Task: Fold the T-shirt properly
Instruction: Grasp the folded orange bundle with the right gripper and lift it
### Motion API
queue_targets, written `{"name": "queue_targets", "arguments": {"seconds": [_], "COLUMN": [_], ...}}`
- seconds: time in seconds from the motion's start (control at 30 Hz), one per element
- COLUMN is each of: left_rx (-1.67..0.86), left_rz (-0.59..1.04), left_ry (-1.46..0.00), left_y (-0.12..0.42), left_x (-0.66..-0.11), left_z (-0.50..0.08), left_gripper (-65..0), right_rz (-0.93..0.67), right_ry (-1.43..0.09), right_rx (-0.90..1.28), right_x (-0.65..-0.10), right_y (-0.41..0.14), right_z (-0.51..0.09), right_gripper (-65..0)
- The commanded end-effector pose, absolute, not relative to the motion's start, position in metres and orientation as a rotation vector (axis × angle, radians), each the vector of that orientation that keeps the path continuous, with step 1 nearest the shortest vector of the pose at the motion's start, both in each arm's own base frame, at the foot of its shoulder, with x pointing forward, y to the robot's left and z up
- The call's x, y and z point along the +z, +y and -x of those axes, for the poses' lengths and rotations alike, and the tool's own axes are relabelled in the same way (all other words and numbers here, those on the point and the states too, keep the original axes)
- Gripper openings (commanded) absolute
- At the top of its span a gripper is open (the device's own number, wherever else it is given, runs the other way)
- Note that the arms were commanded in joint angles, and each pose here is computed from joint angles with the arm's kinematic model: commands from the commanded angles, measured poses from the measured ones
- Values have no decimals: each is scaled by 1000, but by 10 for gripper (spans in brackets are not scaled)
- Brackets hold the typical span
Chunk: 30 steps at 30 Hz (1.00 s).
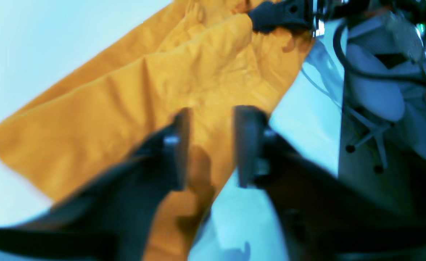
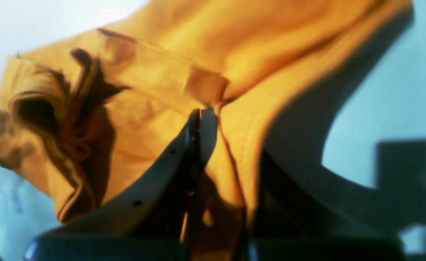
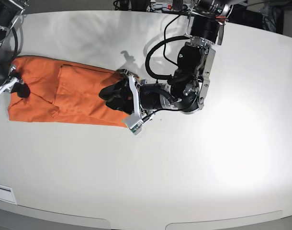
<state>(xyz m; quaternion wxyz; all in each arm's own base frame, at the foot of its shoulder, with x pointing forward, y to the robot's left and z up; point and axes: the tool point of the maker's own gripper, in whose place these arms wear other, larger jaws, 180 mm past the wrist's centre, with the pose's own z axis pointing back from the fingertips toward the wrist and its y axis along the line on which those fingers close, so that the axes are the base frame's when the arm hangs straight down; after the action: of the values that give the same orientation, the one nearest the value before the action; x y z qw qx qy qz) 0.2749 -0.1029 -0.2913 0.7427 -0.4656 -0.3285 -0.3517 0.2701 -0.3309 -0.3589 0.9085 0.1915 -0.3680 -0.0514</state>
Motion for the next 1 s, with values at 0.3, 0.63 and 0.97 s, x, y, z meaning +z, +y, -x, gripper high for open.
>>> {"name": "queue_targets", "arguments": {"seconds": [0.3,0.63,0.97], "left_rx": [-714,-535,-527], "left_rz": [1004,926,886], "left_ry": [-832,-914,-877], "left_y": [-85,-17,4], "left_x": [-268,-267,-283], "left_z": [-301,-333,-327], "left_gripper": [-336,-336,-336], "right_rz": [-95,-170,-490], "right_ry": [-936,-1163,-1207], "right_rx": [62,212,172], "right_x": [-262,-202,-224], "right_y": [-358,-279,-200], "right_z": [-302,-306,-292], "right_gripper": [-650,-650,-650]}}
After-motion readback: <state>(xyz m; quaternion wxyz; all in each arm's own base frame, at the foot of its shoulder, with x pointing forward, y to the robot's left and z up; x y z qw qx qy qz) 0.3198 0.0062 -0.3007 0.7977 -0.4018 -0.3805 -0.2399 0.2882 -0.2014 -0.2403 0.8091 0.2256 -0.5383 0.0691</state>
